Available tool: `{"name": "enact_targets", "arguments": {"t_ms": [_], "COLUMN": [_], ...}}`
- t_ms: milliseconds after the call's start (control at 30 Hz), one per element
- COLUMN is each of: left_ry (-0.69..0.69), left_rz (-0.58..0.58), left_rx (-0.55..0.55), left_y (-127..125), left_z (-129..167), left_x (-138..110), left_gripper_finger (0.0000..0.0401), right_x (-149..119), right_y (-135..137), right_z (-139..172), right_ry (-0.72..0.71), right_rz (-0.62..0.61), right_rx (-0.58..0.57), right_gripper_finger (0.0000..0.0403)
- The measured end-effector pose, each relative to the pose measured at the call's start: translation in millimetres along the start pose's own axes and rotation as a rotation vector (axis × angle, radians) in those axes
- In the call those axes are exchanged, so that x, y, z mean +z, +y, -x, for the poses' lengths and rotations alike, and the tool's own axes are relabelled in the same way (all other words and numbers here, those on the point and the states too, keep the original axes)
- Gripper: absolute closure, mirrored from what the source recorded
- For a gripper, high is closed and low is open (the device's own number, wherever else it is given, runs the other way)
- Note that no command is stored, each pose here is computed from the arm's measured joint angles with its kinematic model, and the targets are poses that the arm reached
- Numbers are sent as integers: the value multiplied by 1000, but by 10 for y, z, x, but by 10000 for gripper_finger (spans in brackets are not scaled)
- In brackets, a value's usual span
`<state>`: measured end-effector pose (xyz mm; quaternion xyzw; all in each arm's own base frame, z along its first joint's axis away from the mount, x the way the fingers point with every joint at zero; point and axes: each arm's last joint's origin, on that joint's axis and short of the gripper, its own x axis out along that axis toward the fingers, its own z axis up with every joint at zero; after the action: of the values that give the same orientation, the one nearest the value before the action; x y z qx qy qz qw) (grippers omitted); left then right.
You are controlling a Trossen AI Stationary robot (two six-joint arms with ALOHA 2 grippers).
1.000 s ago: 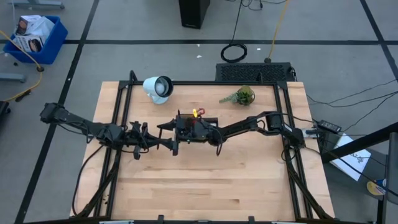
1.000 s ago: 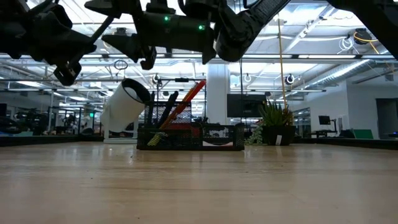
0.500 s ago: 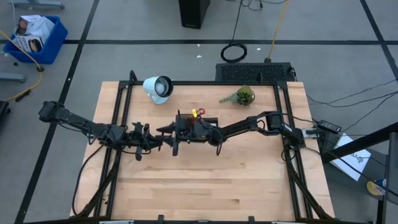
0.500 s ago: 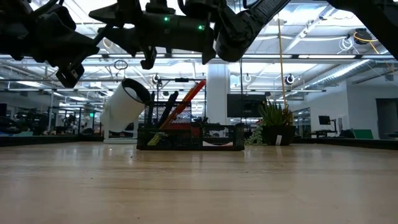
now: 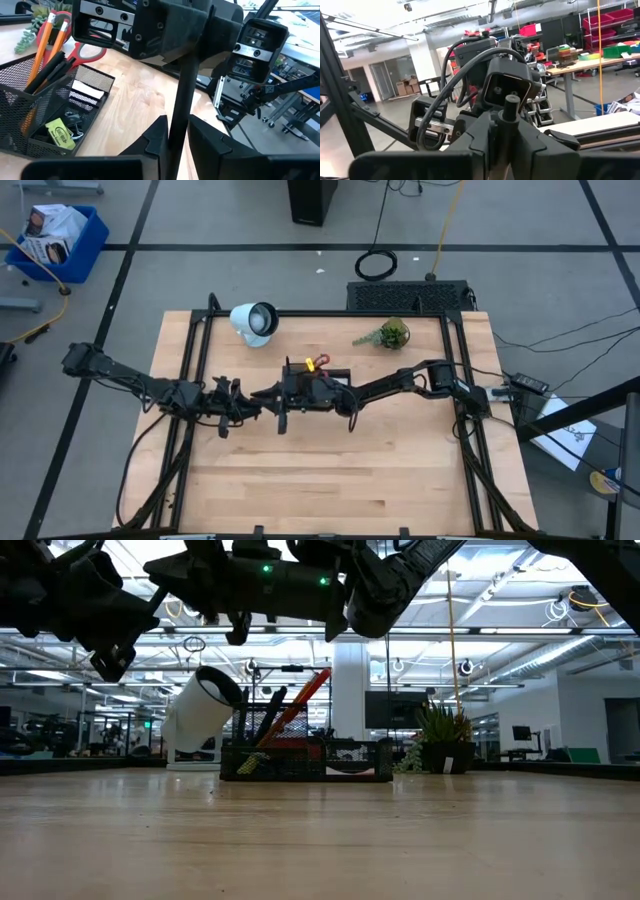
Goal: Pick and place office supplies into organizer
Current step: Put the black pen into the black desk organizer
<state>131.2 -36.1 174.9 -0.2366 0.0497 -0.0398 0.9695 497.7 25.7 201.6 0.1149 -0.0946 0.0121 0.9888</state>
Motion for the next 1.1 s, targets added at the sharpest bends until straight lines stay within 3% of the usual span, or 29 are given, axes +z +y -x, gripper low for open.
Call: {"name": "enact_targets", "arguments": {"t_ms": [200,433,600,833,1100], "left_ry": [14,47,45,0,12], "left_rz": [-28,-60,-92,-123,-114], "left_rx": [17,101,94,56,61], "left_y": [12,59,57,36,45], "left_z": [0,5,22,94,117], "left_x": [-16,-66,-57,5,-4], "left_gripper_finger": [307,280,267,258,264], "right_x": [-15,43,119,98,108], "right_y": [-9,-22,101,236,213], "right_z": [0,18,38,88,130], "right_ry": [24,118,147,206,173], "right_rz": [42,125,188,355,406], "right_rx": [-14,-106,-113,-322,-508], "right_gripper_finger": [371,364,371,364,371]}}
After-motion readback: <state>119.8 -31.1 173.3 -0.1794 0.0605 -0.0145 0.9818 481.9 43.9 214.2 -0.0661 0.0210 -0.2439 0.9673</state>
